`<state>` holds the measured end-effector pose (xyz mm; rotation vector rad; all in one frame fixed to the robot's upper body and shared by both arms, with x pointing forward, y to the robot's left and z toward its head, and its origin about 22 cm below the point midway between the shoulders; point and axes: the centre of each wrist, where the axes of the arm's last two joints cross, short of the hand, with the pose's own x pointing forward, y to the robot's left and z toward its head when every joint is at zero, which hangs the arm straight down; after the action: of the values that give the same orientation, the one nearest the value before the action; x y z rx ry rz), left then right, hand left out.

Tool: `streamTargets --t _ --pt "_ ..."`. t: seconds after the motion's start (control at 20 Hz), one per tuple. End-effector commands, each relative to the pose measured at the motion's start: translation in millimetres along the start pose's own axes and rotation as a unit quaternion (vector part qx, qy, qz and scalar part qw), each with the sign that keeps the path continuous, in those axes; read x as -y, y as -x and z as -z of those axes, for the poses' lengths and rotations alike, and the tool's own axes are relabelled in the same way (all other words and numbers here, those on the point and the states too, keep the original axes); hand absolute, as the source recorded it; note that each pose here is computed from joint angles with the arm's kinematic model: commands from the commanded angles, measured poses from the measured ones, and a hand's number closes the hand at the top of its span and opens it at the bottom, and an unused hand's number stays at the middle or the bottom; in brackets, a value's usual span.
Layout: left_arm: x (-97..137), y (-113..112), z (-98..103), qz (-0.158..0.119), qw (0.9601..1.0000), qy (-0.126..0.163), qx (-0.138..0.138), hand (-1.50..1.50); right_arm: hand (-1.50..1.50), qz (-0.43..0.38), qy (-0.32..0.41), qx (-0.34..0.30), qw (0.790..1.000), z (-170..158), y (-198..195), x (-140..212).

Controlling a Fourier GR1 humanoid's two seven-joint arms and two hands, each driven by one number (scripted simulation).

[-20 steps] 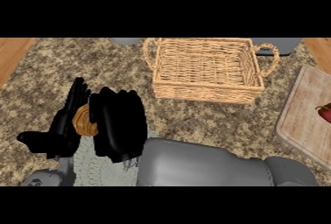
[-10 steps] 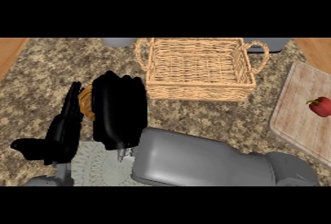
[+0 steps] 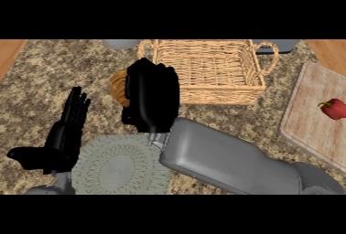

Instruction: Pick the croissant from the placemat and place it in the basket

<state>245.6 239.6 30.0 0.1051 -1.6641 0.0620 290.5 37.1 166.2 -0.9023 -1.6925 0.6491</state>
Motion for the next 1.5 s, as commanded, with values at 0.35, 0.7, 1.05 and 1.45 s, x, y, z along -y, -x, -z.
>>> streamTargets --t 0.35,0.7,1.05,1.45 --pt "9 4 8 -0.008 0.9999 0.007 -0.002 0.0 1.5 -0.048 0.006 -0.1 0.994 26 64 11" --pt "14 -10 4 -0.006 0.9999 0.005 0.011 0.0 1.5 -0.086 -0.021 -0.105 0.991 37 104 -4" --pt "9 -12 -7 -0.005 1.0 0.003 -0.002 0.0 1.5 -0.06 -0.019 -0.109 0.992 34 139 -16" --pt "-6 -6 3 0.0 1.0 0.007 0.007 0.0 1.5 -0.045 -0.013 -0.122 0.991 39 177 -13"
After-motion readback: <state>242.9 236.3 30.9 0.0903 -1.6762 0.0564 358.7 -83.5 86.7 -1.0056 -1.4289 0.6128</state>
